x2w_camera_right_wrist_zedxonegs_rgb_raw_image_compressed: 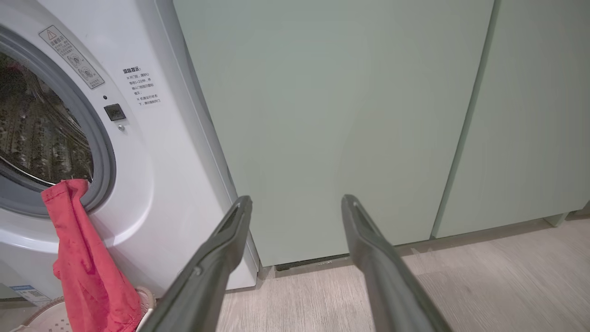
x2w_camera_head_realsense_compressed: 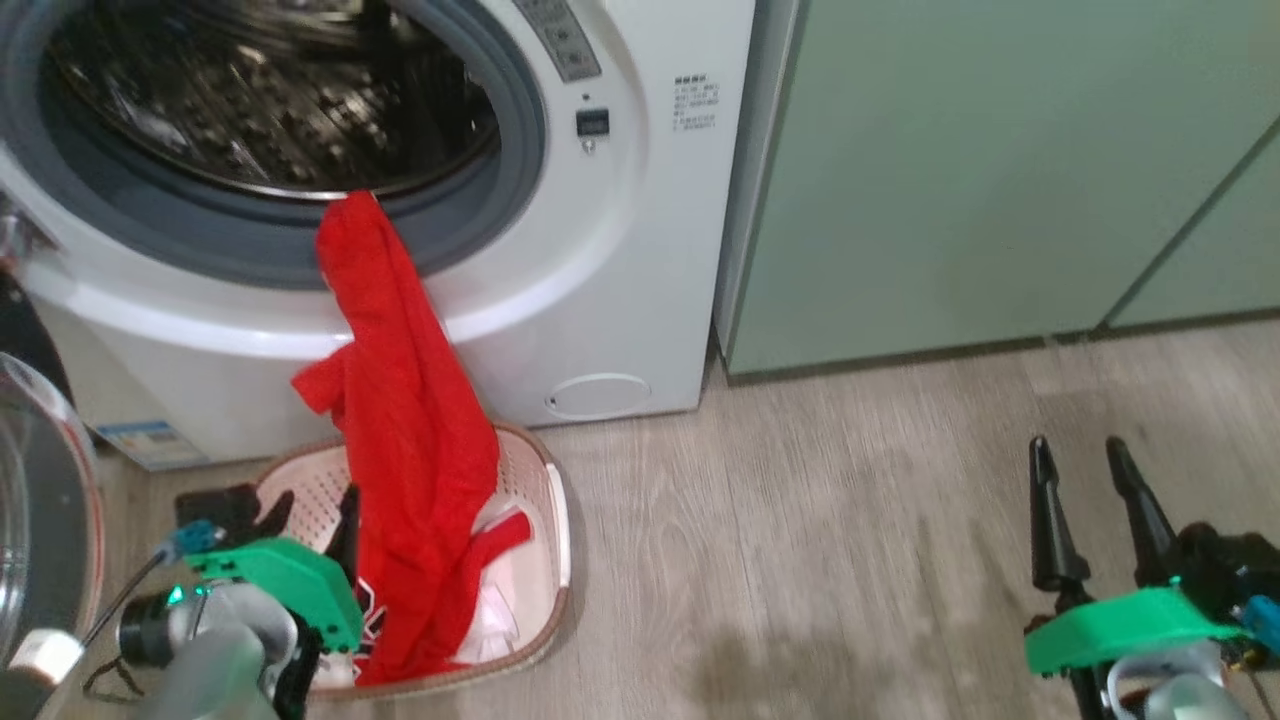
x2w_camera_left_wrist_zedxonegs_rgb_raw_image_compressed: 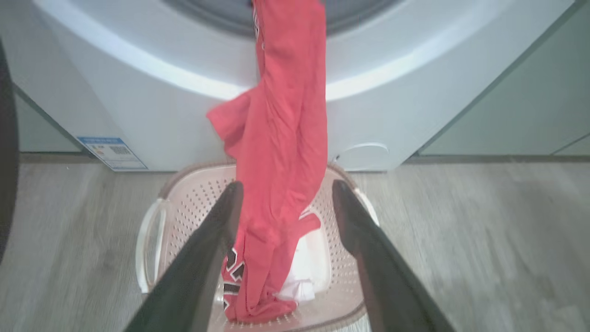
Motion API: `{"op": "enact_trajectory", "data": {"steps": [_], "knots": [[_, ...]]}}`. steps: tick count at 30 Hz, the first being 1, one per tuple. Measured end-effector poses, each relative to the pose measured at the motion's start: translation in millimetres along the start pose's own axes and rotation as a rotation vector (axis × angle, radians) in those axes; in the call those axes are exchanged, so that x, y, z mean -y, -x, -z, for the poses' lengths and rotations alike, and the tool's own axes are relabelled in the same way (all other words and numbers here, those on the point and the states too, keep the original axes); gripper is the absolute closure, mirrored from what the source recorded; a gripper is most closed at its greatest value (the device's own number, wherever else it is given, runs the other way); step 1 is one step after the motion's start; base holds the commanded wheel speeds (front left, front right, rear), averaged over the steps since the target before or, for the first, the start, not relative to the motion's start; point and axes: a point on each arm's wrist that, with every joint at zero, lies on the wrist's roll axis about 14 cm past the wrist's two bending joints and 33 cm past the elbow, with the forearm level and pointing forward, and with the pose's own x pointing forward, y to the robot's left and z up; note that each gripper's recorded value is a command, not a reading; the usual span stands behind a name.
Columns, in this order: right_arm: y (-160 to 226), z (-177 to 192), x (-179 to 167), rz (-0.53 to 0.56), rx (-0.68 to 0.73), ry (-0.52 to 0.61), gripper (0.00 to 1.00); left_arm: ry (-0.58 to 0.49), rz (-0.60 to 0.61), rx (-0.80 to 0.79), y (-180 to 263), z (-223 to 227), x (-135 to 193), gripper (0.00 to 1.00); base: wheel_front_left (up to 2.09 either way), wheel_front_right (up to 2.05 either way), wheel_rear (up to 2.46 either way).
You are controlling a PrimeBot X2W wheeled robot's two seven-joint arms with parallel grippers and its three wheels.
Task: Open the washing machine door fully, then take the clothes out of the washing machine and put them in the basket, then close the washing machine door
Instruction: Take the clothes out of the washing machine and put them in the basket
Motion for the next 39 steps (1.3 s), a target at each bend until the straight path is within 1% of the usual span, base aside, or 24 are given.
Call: {"op": "enact_trajectory", "data": {"steps": [3, 7, 10, 14, 18, 21, 24, 27, 30, 34, 39], "knots": [[7.3, -4.5, -2.5, -0.008, 0.017, -0.006, 0.0, 0.004, -0.012, 0.099, 16.1, -19.2, -3.4, 0.0, 0.0, 0.0, 0.0], [13.3, -7.7, -5.8, -0.018, 0.03, -0.013, 0.0, 0.006, -0.057, 0.129, 46.9, -6.5, -16.1, 0.0, 0.0, 0.0, 0.0], [13.2, -9.0, -10.3, -0.03, 0.036, -0.023, 0.0, 0.007, -0.083, 0.151, 61.5, -3.5, -23.3, 0.0, 0.0, 0.0, 0.0], [11.4, -10.2, -15.7, -0.043, 0.041, -0.028, 0.0, 0.01, -0.096, 0.21, 66.7, -18.6, -25.1, 0.0, 0.0, 0.0, 0.0], [11.1, -11.1, -17.9, -0.048, 0.045, -0.031, 0.0, 0.013, -0.099, 0.236, 68.2, -25.5, -24.3, 0.0, 0.0, 0.0, 0.0], [11.1, -11.2, -18.6, -0.049, 0.046, -0.033, 0.0, 0.012, -0.09, 0.239, 67.9, -25.7, -20.9, 0.0, 0.0, 0.0, 0.0], [10.9, -10.4, -19.1, -0.05, 0.043, -0.034, 0.0, 0.024, -0.083, 0.208, 66.1, -16.4, -18.0, 0.0, 0.0, 0.0, 0.0], [10.1, -7.4, -19.2, -0.049, 0.033, -0.033, 0.0, 0.029, -0.073, 0.102, 57.4, -1.3, -15.5, 0.0, 0.0, 0.0, 0.0], [8.6, -3.5, -20.2, -0.052, 0.02, -0.032, 0.0, 0.02, -0.053, 0.021, 38.9, -5.2, -9.1, 0.0, 0.0, 0.0, 0.0], [2.8, 4.8, -16.8, -0.038, -0.008, -0.035, 0.0, 0.005, -0.021, -0.055, 3.7, -29.8, 2.8, 0.0, 0.0, 0.0, 0.0], [-17.1, 5.6, -13.3, -0.026, -0.013, -0.025, 0.0, -0.019, -0.047, -0.13, -40.6, -57.6, 3.6, 0.0, 0.0, 0.0, 0.0]]}}
